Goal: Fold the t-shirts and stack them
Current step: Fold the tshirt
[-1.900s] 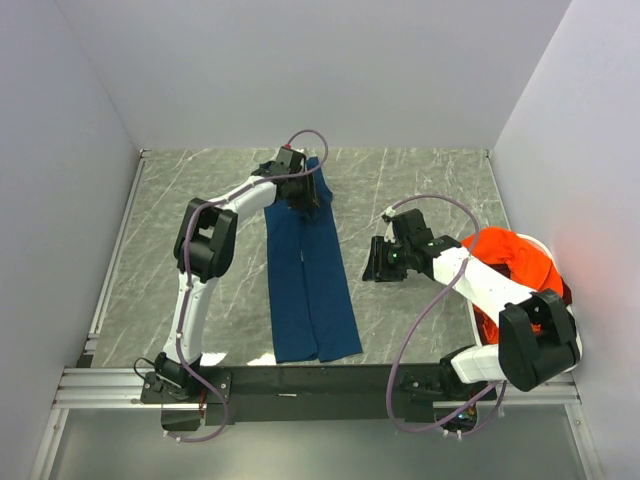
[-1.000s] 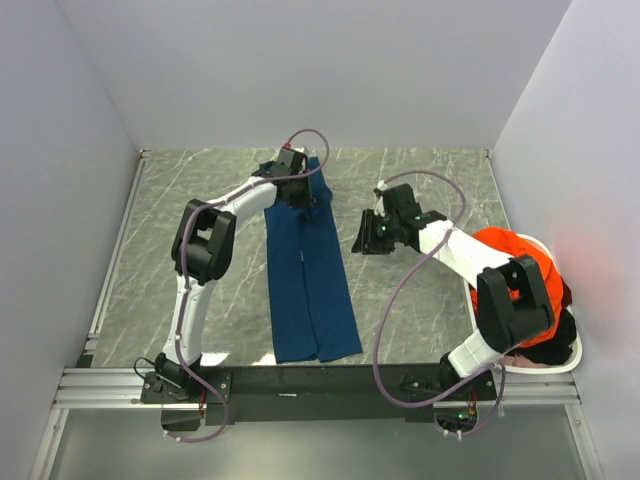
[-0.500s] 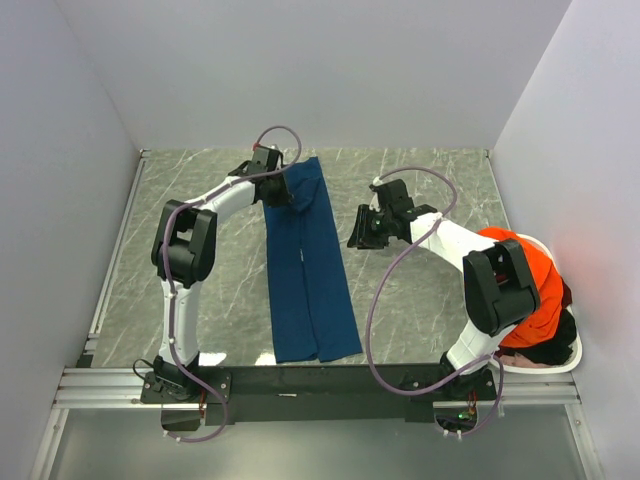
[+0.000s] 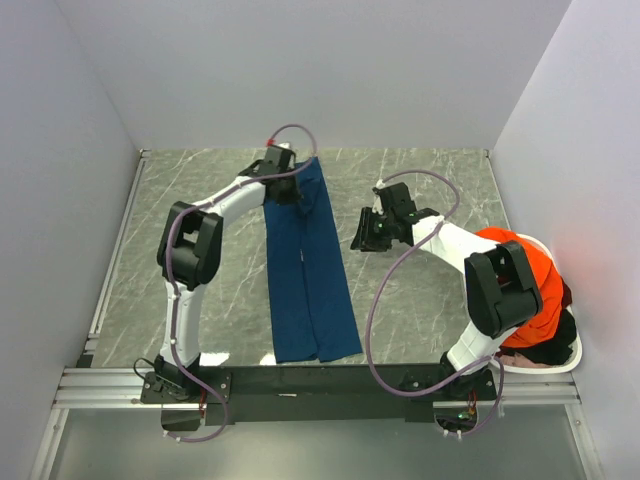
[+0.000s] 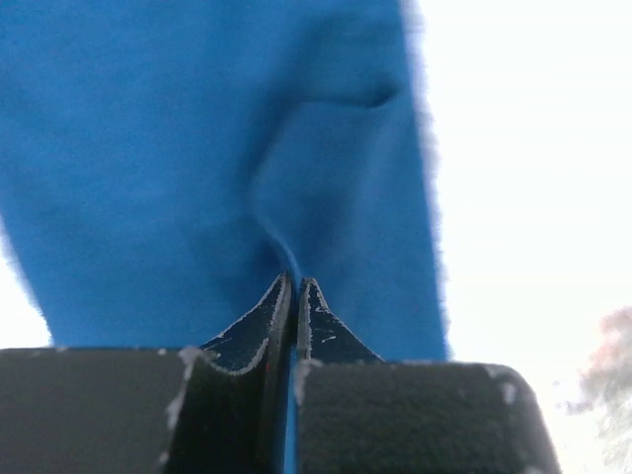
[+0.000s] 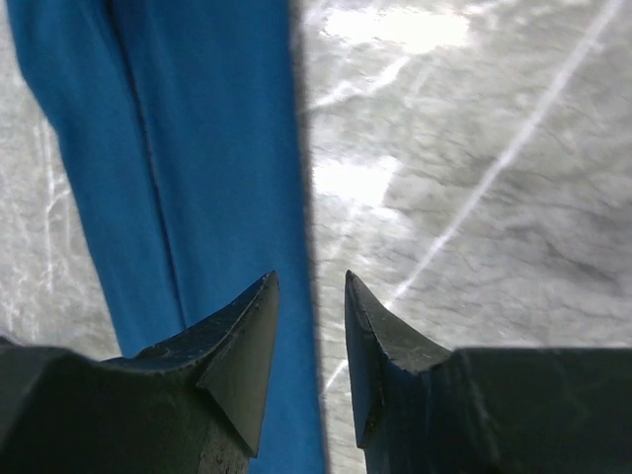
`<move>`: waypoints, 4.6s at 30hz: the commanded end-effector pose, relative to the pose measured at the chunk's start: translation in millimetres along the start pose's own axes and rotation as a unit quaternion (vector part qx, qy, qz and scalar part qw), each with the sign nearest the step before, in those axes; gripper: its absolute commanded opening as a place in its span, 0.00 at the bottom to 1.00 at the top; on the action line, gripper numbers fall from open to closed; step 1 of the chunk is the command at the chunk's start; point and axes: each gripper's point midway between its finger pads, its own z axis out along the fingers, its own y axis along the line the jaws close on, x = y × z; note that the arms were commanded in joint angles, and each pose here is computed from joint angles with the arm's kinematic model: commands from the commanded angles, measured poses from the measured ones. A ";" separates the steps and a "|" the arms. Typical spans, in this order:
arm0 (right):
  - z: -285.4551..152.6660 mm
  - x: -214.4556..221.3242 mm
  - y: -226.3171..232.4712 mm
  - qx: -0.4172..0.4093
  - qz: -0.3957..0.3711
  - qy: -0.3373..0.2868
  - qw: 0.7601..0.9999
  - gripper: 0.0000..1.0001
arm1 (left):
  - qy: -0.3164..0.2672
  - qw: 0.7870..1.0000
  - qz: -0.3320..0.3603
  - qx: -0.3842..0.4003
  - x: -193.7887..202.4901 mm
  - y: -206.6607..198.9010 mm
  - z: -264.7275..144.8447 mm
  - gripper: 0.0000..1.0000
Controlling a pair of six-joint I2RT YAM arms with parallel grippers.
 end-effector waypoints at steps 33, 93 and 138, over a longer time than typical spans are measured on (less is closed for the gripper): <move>26.8 -125.0 17.0 0.030 -0.120 -0.109 0.986 0.40 | -0.002 0.997 0.006 -0.071 15.4 36.8 -45.2 0.62; 112.1 -196.3 14.0 -0.067 0.040 -0.081 0.994 0.08 | -0.050 0.972 0.229 -0.026 39.8 -68.3 -58.9 0.52; 121.8 -187.9 0.4 -0.102 0.085 -0.069 0.989 0.09 | -0.044 0.949 0.309 -0.037 81.6 -103.3 22.3 0.35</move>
